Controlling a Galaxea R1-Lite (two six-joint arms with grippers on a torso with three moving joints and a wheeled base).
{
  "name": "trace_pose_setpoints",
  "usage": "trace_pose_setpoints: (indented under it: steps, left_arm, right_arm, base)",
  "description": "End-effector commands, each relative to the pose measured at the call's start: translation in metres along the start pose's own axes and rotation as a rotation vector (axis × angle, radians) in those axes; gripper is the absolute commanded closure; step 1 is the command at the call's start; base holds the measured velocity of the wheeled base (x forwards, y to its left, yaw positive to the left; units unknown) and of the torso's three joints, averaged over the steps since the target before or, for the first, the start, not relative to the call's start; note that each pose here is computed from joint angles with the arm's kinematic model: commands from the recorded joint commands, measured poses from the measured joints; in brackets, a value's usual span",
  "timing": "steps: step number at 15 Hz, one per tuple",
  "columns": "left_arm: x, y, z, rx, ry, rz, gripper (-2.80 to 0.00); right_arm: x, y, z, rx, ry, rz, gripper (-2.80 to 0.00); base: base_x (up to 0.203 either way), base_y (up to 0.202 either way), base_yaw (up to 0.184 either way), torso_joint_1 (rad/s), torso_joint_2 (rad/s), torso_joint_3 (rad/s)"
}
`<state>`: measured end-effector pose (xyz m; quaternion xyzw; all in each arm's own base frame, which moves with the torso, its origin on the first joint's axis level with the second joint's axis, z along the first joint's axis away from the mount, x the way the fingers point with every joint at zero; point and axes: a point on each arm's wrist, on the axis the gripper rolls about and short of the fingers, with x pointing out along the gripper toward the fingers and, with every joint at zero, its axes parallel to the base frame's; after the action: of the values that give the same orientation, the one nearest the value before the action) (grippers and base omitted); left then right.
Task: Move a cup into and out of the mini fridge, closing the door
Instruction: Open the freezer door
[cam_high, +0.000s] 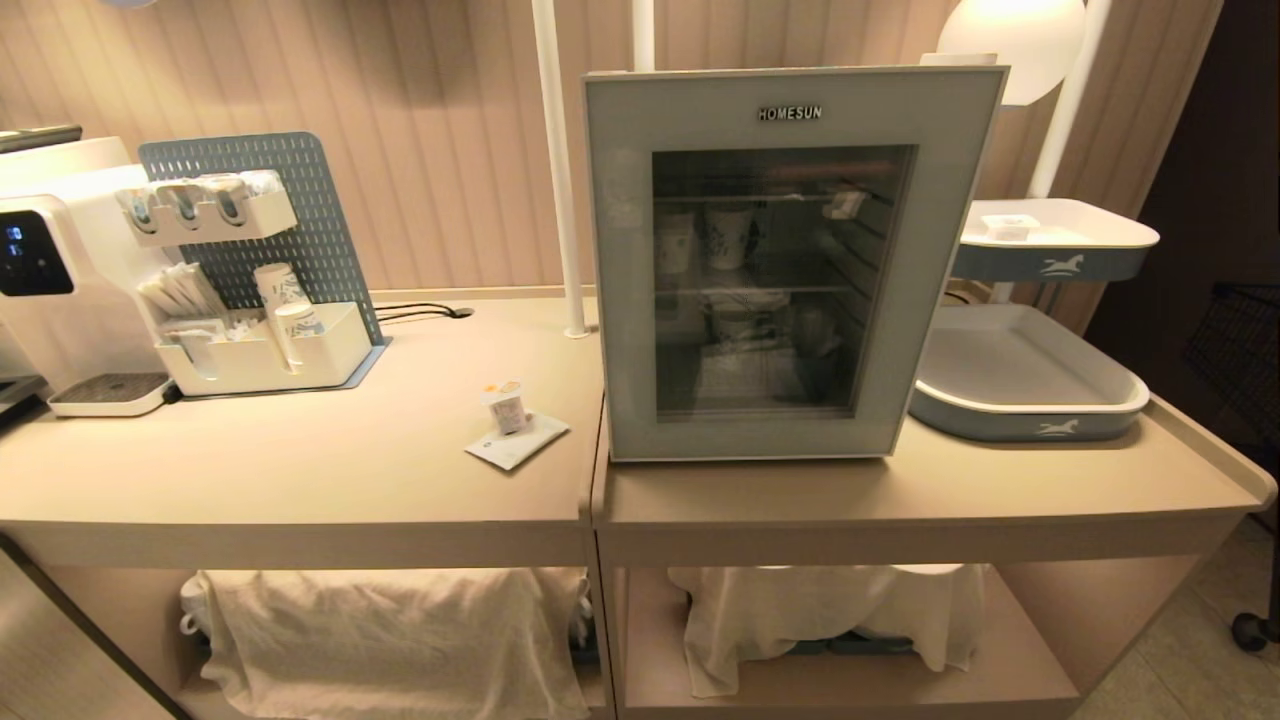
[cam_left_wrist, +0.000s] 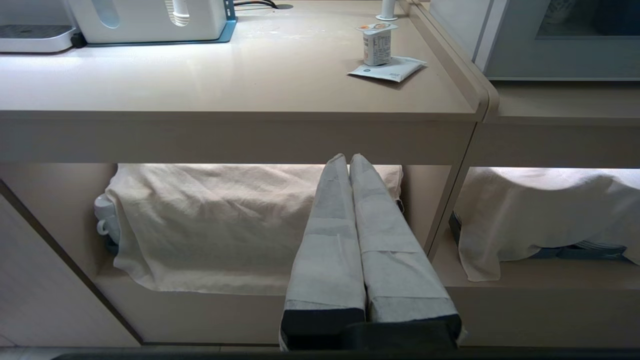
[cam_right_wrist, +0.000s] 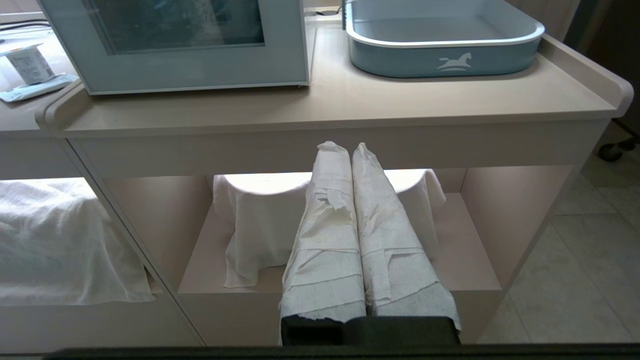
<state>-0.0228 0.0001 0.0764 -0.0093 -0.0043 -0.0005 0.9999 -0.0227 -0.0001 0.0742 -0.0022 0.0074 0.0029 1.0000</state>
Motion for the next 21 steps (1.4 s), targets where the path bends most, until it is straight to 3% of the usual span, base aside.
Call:
trace_pose_setpoints:
  steps: [1,21]
  left_arm:
    - [0.0001,0.0000,0.0001,-0.001,0.001,0.001,0.00]
    - [-0.0004,0.0001,-0.0005,0.008,0.013,0.000,0.00]
  right_arm:
    - [0.0001,0.0000,0.0000,0.000,0.002,0.000,0.00]
    - [0.0001,0.0000,0.0001,0.001,0.001,-0.001,0.00]
  base:
    - [0.000,0.000,0.000,0.000,0.00,0.000]
    - [0.000,0.000,0.000,0.000,0.00,0.000]
